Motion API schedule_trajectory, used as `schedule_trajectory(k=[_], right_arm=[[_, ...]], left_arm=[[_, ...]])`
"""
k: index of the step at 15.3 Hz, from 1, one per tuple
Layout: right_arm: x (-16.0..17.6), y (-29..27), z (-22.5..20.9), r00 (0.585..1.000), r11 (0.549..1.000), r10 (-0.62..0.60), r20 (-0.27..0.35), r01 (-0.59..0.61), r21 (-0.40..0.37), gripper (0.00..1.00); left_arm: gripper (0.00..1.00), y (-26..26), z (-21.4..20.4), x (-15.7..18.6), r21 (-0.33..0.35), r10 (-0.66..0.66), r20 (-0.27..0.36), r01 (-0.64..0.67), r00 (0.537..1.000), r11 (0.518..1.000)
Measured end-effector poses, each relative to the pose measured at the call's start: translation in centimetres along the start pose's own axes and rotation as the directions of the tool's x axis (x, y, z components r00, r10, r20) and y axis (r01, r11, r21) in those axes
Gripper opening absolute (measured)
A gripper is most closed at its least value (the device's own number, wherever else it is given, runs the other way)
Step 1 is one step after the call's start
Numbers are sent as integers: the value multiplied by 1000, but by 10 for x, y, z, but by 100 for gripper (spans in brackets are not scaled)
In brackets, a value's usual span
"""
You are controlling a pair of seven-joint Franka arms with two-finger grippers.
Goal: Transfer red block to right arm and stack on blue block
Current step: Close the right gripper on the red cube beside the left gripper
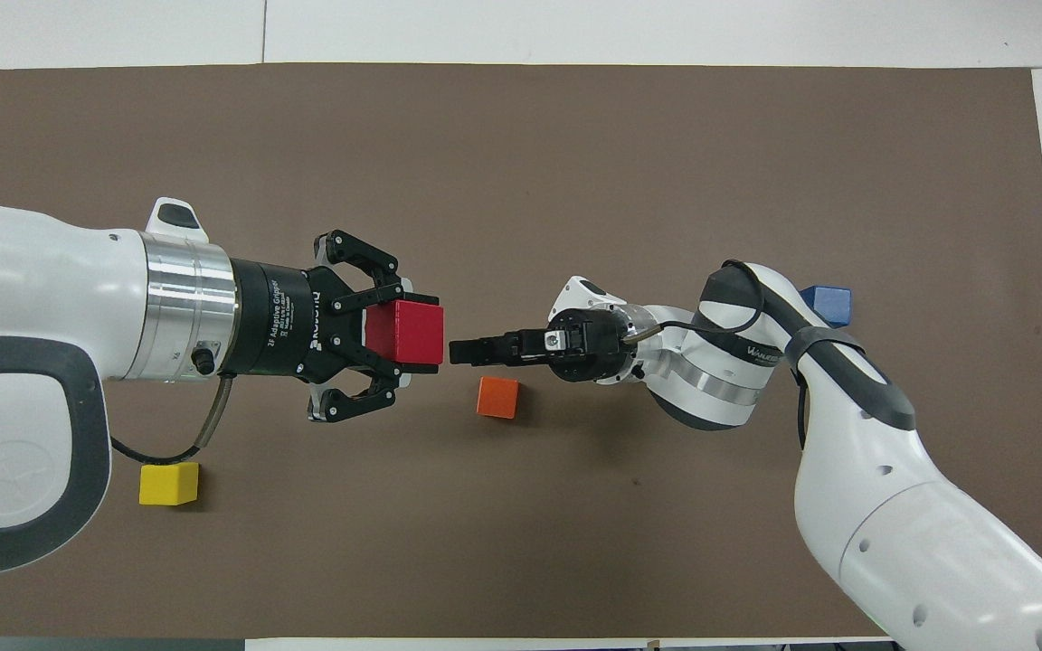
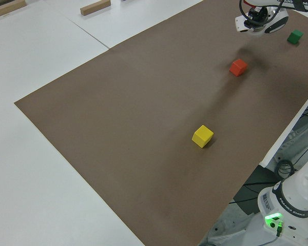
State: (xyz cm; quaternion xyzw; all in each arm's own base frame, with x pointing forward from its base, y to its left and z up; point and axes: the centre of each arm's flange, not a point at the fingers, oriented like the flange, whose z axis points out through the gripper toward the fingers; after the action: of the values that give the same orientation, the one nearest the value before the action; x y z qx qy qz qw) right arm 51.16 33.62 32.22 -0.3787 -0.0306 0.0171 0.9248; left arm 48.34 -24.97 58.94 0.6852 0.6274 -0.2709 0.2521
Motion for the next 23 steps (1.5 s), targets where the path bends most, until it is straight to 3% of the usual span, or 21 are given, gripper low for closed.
schedule_trajectory(k=[4,12,13,15,17,19,23], right_arm=[[10,10,15,996,997,-70,-48,69,-22,100],[10,20,38,994,996,-87,-68,88,5,100],[8,23,44,994,996,-85,-64,86,12,98],[5,27,52,995,996,-83,-59,85,21,81],[4,27,53,995,996,-85,-58,86,22,79],[6,25,51,994,996,-89,-58,91,25,61],[6,25,51,995,996,-82,-58,83,26,58]], left_arm=[[54,-2,2,0,2,-1,-1,1,1000,1000],[54,-4,5,3,-16,-9,-2,9,1000,1000],[54,-4,6,3,-23,-12,-3,12,1000,1000],[54,-4,10,3,-47,-24,-5,24,1000,999],[54,-6,16,1,-59,-33,-7,33,999,998],[54,-6,17,3,-65,-39,-7,39,999,997],[54,-7,17,2,-65,-29,-5,29,1000,997]])
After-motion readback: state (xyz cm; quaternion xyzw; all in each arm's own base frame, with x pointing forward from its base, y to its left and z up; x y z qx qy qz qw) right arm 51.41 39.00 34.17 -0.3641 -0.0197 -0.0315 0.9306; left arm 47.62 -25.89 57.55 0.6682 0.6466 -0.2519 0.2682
